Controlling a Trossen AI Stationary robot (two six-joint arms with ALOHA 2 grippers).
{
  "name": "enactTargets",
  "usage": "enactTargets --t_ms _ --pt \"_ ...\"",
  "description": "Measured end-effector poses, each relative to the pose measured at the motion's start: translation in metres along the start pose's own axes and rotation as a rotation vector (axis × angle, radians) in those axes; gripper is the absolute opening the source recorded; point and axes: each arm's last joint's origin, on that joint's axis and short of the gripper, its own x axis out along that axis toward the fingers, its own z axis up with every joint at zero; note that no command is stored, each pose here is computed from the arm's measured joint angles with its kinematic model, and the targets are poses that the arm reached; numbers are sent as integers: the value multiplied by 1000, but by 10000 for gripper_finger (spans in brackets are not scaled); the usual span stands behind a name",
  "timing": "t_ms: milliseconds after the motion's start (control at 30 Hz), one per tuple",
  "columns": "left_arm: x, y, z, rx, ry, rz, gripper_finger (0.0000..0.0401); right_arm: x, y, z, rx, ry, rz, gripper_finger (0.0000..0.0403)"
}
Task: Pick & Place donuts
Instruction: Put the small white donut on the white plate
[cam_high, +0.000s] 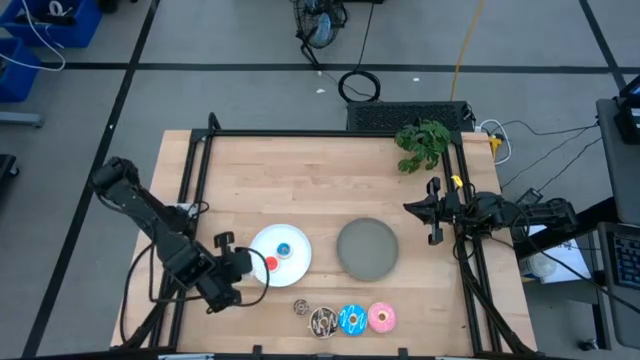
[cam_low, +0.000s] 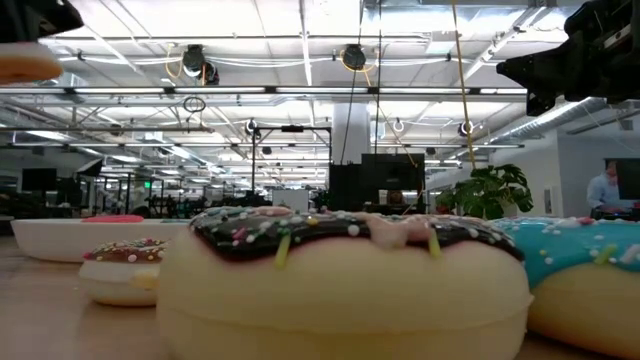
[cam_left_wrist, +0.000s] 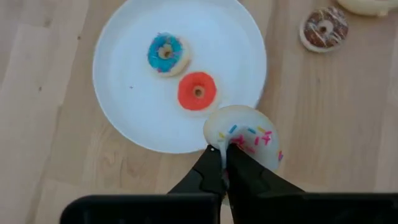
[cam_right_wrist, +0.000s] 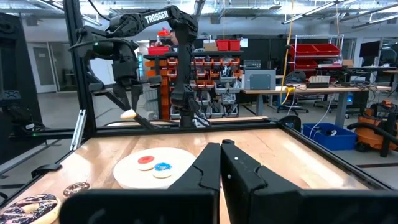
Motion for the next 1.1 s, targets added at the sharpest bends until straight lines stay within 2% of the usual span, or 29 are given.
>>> enactTargets --t_ms 67,467,733,833,1100 --pt "5 2 6 -12 -3 3 14 0 0 0 0 0 0 0" --pt "45 -2 44 159 -51 -58 7 0 0 1 1 -5 0 0" --pt "81 4 73 210 -80 -115 14 0 0 1 1 -8 0 0" --pt "97 7 78 228 -49 -122 6 0 0 1 1 -8 0 0" --pt "120 13 81 224 12 -95 15 0 0 1 0 -7 0 0"
